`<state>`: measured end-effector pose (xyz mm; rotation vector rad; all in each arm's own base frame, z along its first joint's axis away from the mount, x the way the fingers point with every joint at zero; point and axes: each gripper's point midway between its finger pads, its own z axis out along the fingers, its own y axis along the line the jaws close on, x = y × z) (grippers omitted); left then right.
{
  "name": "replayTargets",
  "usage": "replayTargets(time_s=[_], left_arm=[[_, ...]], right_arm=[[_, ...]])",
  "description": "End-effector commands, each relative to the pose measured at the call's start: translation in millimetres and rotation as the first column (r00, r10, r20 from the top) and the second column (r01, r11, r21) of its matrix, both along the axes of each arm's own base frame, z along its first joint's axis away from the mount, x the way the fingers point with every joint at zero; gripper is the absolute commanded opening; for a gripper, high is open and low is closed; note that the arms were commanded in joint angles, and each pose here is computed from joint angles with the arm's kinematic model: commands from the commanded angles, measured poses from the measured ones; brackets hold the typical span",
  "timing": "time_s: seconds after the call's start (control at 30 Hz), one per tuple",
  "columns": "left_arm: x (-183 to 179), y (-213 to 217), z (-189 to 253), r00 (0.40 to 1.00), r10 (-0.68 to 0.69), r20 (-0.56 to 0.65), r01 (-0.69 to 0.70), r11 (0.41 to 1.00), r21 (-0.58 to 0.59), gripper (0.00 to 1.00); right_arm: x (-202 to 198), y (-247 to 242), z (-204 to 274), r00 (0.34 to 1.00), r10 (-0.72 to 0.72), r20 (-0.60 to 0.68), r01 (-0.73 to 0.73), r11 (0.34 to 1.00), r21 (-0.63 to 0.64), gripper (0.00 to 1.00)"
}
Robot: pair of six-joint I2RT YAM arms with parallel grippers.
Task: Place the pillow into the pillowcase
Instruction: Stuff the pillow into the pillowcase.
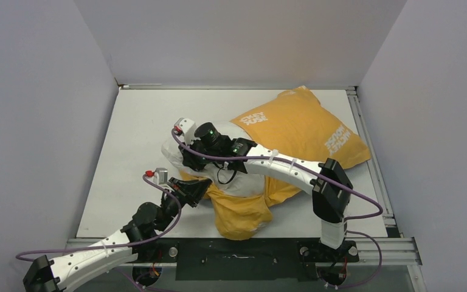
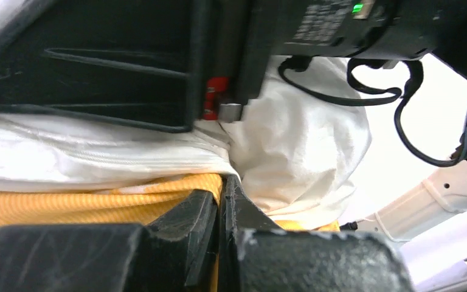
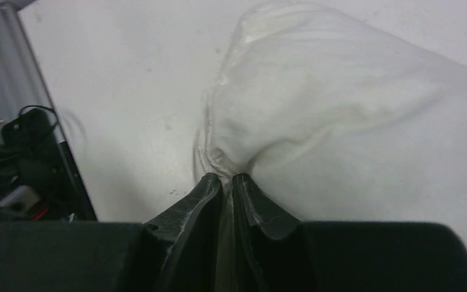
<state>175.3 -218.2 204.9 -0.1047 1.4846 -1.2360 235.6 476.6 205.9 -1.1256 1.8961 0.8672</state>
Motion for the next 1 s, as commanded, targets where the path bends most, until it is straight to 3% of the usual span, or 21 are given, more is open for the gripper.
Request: replayTargets(time_s=[0.0,0.17,0.27,0.33,0.47,0.67,0.83,0.97], left_arm=[[-7.6,12.1,62.1,0.995,0.012,0.1,0.005,0.986,-0.168,0.0],[7.0,36.4,56.1,0.986,0.153,0.063,-0.144,0.981,-0.131,0.0],[22.7,67.3,56.7,0.944,0.327,0.033,-0.324,0.943,-0.072,0.0],[29.9,84.0,64.1,0.905,0.42,0.069,-0.42,0.908,-0.014,0.0],[36.9,86.3,92.5,0.868,0.463,0.181,-0.477,0.878,0.042,0.0],[49.1,69.9,136.9,0.833,0.467,0.297,-0.508,0.858,0.073,0.0],[52.2,62.6,169.7,0.807,0.478,0.346,-0.511,0.86,0.004,0.0],[42.3,52.5,191.1,0.834,0.423,0.353,-0.422,0.903,-0.085,0.0]], right_arm=[[65.9,-55.2,-47.2,0.943,-0.326,0.071,0.334,0.914,-0.233,0.13],[92.7,-143.9,-80.8,0.855,-0.509,0.101,0.505,0.769,-0.393,0.07],[96.7,-195.8,-88.0,0.798,-0.59,0.122,0.576,0.686,-0.445,0.05],[93.3,-215.1,-90.5,0.788,-0.607,0.104,0.578,0.671,-0.466,0.05],[70.8,-221.4,-103.0,0.823,-0.568,0.028,0.498,0.696,-0.517,0.05],[23.2,-207.6,-133.3,0.875,-0.444,-0.191,0.271,0.778,-0.567,0.05],[-18.3,-183.3,-140.9,0.873,-0.288,-0.393,0.069,0.871,-0.486,0.05],[-35.4,-173.3,-156.0,0.832,-0.24,-0.501,0.004,0.904,-0.427,0.05]])
